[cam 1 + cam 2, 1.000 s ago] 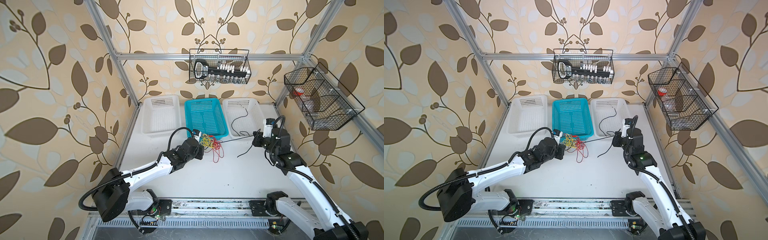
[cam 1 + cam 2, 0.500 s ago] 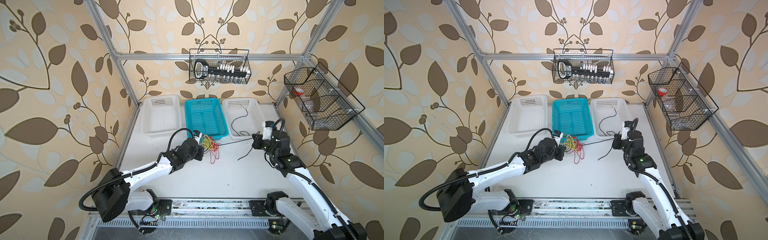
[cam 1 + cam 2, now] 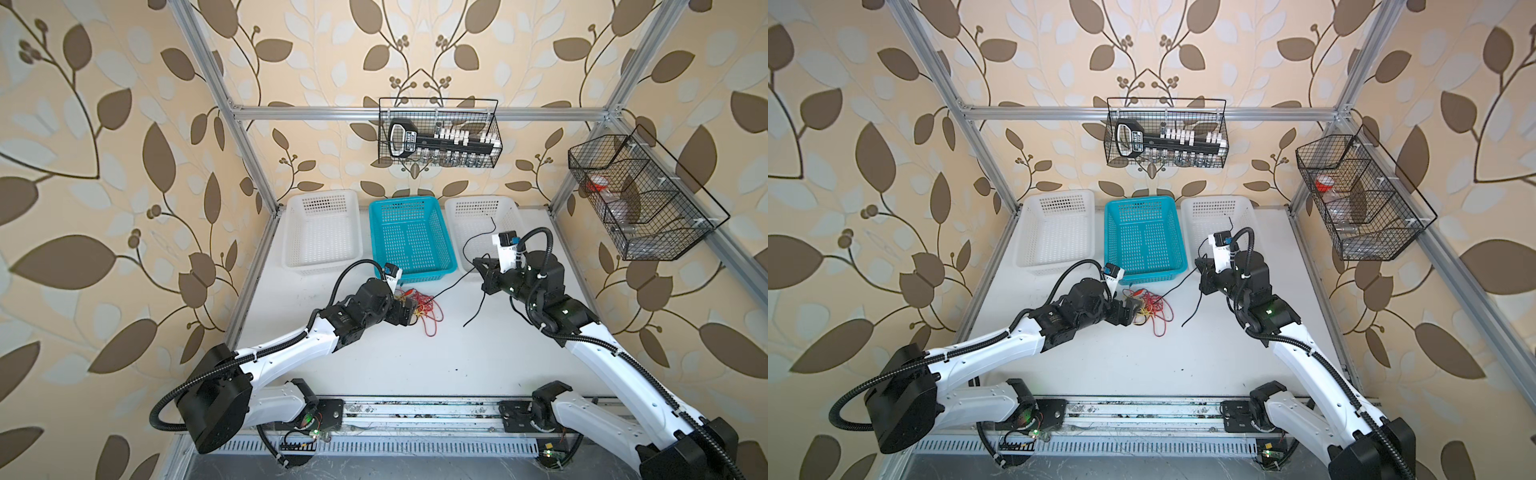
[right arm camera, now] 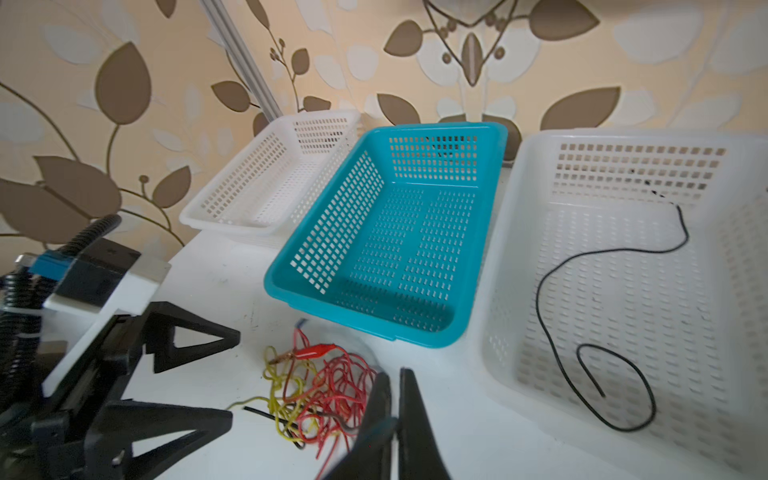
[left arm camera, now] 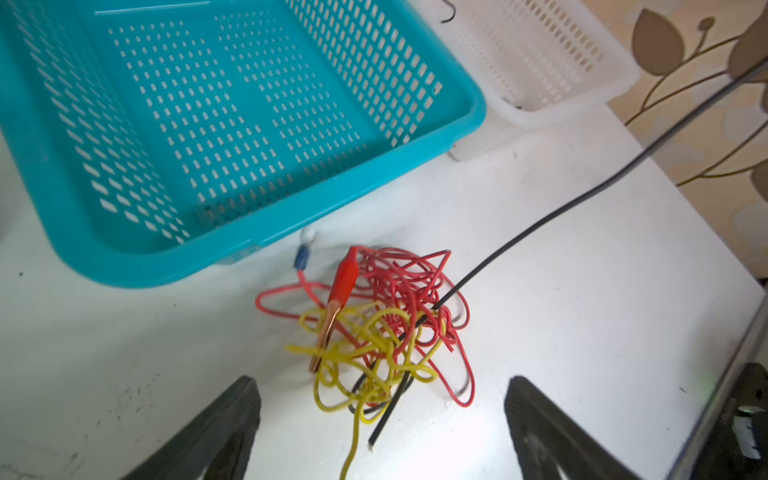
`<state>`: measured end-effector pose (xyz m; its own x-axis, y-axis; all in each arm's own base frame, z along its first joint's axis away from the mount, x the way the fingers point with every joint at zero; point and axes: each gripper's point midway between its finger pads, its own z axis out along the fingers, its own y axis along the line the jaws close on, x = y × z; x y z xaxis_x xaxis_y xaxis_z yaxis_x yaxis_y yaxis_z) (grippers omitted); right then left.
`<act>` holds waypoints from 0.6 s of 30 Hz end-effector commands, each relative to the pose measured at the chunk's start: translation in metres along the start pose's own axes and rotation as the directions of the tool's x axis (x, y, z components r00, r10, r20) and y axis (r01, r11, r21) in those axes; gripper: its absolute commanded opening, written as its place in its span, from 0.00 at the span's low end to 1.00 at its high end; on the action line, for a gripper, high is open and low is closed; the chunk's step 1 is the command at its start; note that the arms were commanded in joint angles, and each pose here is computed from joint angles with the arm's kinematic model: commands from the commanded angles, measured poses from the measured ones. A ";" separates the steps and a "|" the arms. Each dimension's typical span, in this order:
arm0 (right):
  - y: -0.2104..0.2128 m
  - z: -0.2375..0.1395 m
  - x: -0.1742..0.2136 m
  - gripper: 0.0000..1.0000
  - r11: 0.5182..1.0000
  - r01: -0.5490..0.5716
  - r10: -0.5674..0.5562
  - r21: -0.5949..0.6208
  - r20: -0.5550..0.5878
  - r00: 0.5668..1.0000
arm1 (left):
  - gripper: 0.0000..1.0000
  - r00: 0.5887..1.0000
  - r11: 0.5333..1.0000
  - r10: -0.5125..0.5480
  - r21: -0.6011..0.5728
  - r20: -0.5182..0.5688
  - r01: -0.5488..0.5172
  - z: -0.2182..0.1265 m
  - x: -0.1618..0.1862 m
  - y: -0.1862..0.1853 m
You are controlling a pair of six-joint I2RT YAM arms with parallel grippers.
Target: Untangle the cables
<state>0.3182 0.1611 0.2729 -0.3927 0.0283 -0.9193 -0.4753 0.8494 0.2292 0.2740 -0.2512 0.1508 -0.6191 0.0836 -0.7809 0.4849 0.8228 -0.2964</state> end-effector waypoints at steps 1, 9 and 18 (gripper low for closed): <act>0.041 -0.002 -0.030 0.00 0.985 0.067 -0.059 -0.161 0.057 0.997 | 0.99 0.996 0.996 0.037 0.079 0.085 -0.044 -0.004 -0.030 -0.018; 0.089 0.002 -0.054 0.00 0.951 0.128 -0.113 -0.282 0.069 0.991 | 0.91 0.999 0.983 0.041 0.177 0.032 -0.046 0.028 -0.034 -0.042; 0.125 -0.004 -0.069 0.00 0.917 0.167 -0.140 -0.361 0.101 0.985 | 0.86 0.999 0.969 0.003 0.247 -0.038 0.006 0.069 -0.014 -0.057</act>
<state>0.2897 0.2552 0.3417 -0.2988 -0.0477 -0.9531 -0.7488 0.6308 0.2032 0.2950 -0.3160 0.1175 -0.6680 0.1494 -0.7290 0.5781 0.7210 -0.3820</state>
